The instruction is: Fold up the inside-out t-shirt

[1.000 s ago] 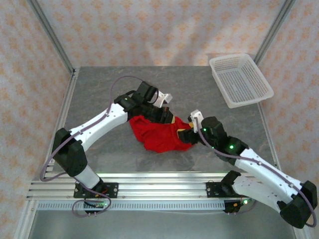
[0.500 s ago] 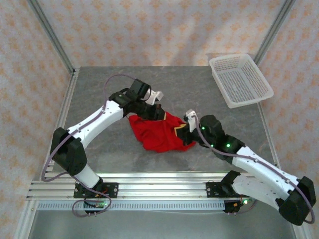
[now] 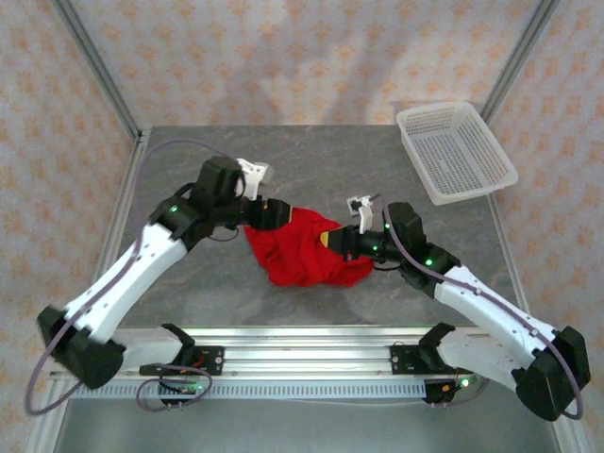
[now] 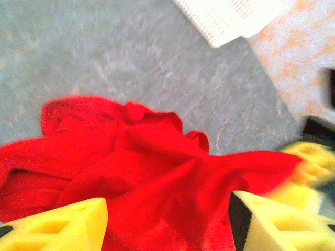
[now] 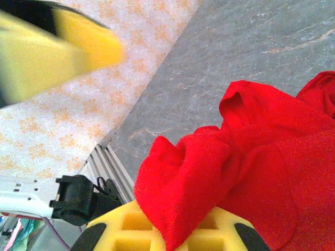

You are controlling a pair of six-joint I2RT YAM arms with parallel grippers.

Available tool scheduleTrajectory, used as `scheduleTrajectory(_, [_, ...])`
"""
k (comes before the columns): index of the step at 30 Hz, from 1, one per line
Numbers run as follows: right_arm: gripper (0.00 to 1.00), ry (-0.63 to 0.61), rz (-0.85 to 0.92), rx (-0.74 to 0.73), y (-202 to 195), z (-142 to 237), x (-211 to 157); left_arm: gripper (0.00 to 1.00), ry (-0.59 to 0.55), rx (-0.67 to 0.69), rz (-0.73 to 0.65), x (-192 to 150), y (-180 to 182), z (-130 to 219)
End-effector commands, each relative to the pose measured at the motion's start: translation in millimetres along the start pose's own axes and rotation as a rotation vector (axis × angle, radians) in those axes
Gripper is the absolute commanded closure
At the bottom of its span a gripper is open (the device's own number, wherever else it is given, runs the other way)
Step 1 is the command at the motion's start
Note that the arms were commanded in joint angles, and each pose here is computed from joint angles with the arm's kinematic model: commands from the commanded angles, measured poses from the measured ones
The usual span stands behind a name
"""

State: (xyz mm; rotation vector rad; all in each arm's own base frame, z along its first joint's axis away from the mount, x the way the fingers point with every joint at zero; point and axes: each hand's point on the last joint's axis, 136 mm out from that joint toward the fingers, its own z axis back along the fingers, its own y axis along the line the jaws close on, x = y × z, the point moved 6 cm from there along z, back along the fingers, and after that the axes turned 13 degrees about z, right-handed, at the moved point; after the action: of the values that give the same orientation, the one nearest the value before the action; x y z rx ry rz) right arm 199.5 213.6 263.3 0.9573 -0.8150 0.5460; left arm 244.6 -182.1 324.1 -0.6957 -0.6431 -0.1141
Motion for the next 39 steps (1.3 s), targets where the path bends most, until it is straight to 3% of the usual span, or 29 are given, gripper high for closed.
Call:
scheduleTrajectory(1, [1.0, -0.014, 0.006, 0.039, 8, 0, 18, 0.37, -0.004, 0.107, -0.291, -20, -17, 9])
scheduleTrajectory(6, [1.0, 0.012, -0.006, 0.05, 7, -5, 20, 0.36, 0.015, 0.131, -0.43, -35, -22, -18])
scheduleTrajectory(12, [1.0, 0.006, 0.001, 0.055, 10, -3, 25, 0.38, 0.05, 0.171, -0.356, -37, -14, -62])
scheduleTrajectory(13, [1.0, 0.005, 0.002, 0.053, 11, -2, 26, 0.45, 0.061, 0.156, -0.329, -36, -16, -68])
scheduleTrajectory(15, [1.0, 0.013, -0.005, 0.041, 10, -1, 25, 0.73, 0.064, 0.089, -0.255, -31, -22, -71])
scheduleTrajectory(16, [1.0, 0.022, -0.02, 0.024, 7, -1, 23, 0.99, 0.057, 0.031, -0.202, -25, -27, -68])
scheduleTrajectory(20, [0.95, 0.067, -0.112, -0.181, -29, 1, 7, 1.0, 0.1, -0.382, 0.006, -6, -52, -48])
scheduleTrajectory(23, [0.91, 0.083, -0.115, -0.321, -52, 5, -9, 1.0, 0.186, -0.554, 0.072, 2, -67, -35])
scheduleTrajectory(29, [0.65, 0.051, 0.061, -0.37, -45, 16, 11, 1.0, 0.326, -0.553, 0.036, -3, -73, -30])
scheduleTrajectory(35, [0.25, 0.003, 0.583, -0.475, -20, 28, 20, 1.0, 0.307, -0.58, 0.052, 7, -80, -33])
scheduleTrajectory(39, [0.23, -0.063, 0.792, -0.579, -12, 29, 44, 1.0, 0.316, -0.564, 0.051, 8, -79, -37])
